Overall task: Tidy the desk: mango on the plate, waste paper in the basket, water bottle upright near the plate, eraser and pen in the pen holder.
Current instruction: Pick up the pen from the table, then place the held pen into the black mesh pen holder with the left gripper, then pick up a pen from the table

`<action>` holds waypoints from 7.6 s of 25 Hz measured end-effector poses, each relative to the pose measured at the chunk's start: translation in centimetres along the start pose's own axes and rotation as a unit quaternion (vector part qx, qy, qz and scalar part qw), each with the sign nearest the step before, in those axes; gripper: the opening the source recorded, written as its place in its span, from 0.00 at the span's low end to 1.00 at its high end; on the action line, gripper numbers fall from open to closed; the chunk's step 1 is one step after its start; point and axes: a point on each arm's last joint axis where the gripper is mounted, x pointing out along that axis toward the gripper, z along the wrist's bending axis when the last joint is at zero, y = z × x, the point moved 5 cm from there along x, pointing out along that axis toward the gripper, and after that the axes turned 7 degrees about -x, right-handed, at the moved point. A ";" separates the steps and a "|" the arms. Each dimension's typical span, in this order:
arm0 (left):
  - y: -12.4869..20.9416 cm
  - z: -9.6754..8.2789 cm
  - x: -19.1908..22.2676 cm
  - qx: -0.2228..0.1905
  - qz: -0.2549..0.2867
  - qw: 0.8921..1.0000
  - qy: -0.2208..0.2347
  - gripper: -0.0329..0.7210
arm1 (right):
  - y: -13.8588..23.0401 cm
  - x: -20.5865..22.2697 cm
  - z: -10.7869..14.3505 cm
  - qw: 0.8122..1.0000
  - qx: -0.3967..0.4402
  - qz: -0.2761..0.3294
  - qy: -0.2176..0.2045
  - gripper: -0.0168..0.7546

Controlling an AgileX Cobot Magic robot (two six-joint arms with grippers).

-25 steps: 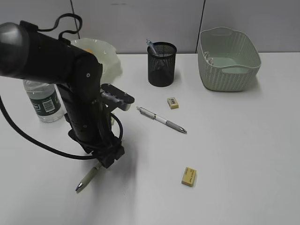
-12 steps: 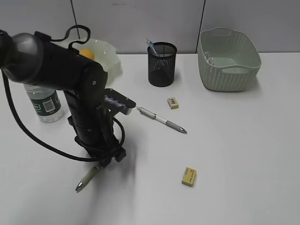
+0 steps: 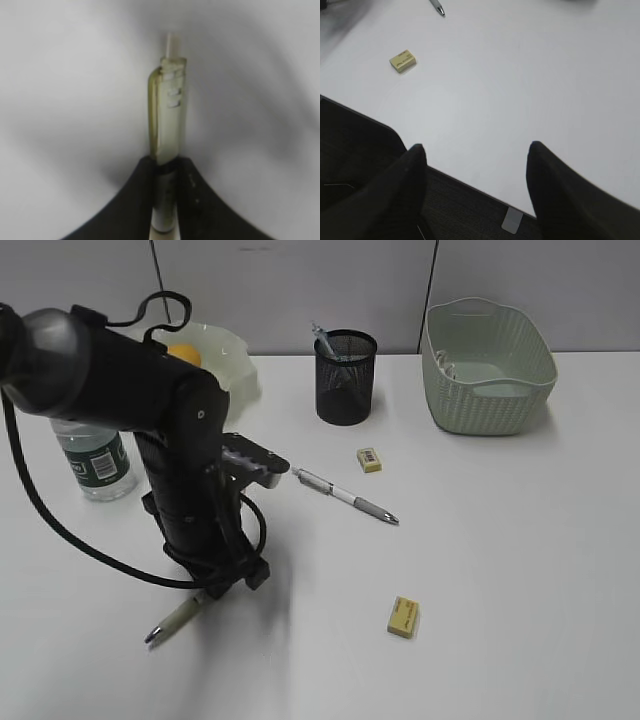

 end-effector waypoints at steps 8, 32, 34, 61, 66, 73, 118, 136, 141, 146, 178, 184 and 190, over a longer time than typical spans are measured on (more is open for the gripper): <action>-1.2 -0.2 -6.8 0.001 -0.097 0.995 0.011 0.18 | 0.0 0.0 0.0 1.000 0.000 0.000 0.000 0.67; -17.3 1.0 -17.0 -0.079 -0.721 0.684 0.079 0.18 | 0.0 0.0 0.0 1.000 0.000 -0.001 0.000 0.67; -17.7 1.6 -15.3 -0.104 -0.727 0.675 0.078 0.18 | 0.0 0.0 0.0 1.000 0.000 -0.001 0.000 0.67; -22.4 1.1 -7.5 -0.128 -0.667 0.729 0.090 0.69 | 0.0 0.0 0.0 1.000 0.000 -0.001 0.000 0.67; -22.3 0.7 -10.0 -0.106 -0.671 0.729 0.091 0.76 | 0.0 0.0 0.0 1.000 0.000 -0.001 0.000 0.67; -19.7 -0.2 -16.1 -0.061 -0.583 0.806 0.085 0.75 | 0.0 0.0 0.0 1.000 0.000 -0.001 0.000 0.67; 24.4 3.3 -20.2 -0.036 -0.324 0.945 0.031 0.66 | -0.1 0.0 0.0 1.000 0.001 -0.002 0.000 0.67; 29.8 4.5 -19.7 -0.034 -0.448 0.893 0.014 0.66 | 0.0 0.0 0.0 1.000 0.001 -0.001 0.000 0.67; 29.8 4.5 -19.8 -0.036 -0.449 0.893 0.013 0.66 | 0.0 0.0 0.0 1.000 0.001 -0.002 0.000 0.67; 30.5 5.0 -20.0 -0.071 -0.468 0.881 -0.006 0.66 | 0.0 0.0 0.0 1.000 0.001 -0.002 0.000 0.67; 31.7 6.5 -20.2 -0.221 -0.477 0.845 -0.095 0.66 | -18.2 25.4 -2.5 0.972 -0.045 0.219 -0.073 0.66; 31.7 6.5 -20.2 -0.221 -0.477 0.845 -0.095 0.66 | -20.3 28.9 -2.3 0.966 -0.054 0.238 -0.084 0.65; 31.7 6.5 -20.2 -0.221 -0.477 0.845 -0.095 0.66 | -21.6 31.1 1.5 0.961 -0.095 0.236 -0.110 0.65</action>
